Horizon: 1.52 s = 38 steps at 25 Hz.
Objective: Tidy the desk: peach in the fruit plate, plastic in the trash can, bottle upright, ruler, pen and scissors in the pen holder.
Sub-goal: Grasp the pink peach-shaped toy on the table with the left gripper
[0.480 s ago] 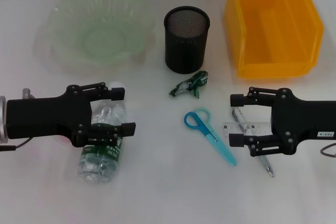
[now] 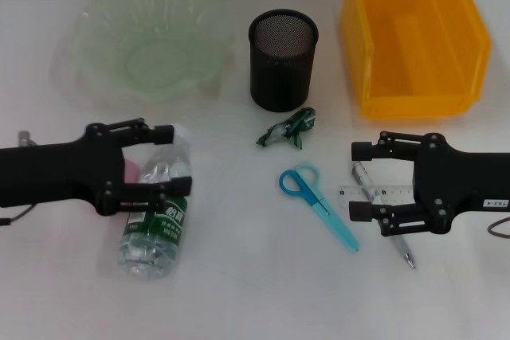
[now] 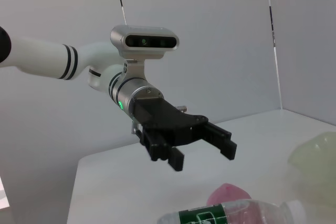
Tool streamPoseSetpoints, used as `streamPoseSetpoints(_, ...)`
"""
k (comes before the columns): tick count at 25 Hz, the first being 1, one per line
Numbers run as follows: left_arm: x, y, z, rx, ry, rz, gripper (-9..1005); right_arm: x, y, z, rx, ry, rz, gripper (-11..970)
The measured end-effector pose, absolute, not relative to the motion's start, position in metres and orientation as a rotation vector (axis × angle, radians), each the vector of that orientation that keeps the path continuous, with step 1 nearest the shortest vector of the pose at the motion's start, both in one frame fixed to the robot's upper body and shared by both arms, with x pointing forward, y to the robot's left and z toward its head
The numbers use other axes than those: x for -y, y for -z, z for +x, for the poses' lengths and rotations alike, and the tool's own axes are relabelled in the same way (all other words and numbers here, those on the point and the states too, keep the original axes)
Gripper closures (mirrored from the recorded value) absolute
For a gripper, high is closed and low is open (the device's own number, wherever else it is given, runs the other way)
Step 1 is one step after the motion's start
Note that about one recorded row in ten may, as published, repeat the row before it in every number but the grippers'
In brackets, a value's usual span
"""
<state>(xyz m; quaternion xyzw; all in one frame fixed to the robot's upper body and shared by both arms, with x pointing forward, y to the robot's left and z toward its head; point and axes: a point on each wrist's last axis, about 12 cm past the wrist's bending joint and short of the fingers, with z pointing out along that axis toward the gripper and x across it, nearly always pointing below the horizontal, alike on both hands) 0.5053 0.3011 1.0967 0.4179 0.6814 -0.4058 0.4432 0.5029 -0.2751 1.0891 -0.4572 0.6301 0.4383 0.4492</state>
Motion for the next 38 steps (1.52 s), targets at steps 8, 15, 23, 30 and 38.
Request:
streamPoseSetpoints(8,-0.346,-1.078,0.498,-1.789,0.754,0.901,135,0.276,-1.088,0.503,-1.567,-1.075,-1.127,125)
streamPoseSetpoints(15,-0.351,-1.059,0.492,-1.897,0.695,0.871,147,0.275,-1.087,0.503,-1.569,-1.078,-1.123,126)
streamPoseSetpoints(23,-0.347,-1.047,0.496,-1.971,0.628,0.866,164,0.275,-1.087,0.503,-1.572,-1.078,-1.124,126)
streamPoseSetpoints(30,-0.347,-1.047,0.496,-1.95,0.59,0.923,179,0.276,-1.086,0.503,-1.582,-1.072,-1.114,126)
streamPoseSetpoints(38,-0.345,-1.046,0.498,-1.95,0.577,0.914,444,0.276,-1.085,0.504,-1.593,-1.064,-1.113,126)
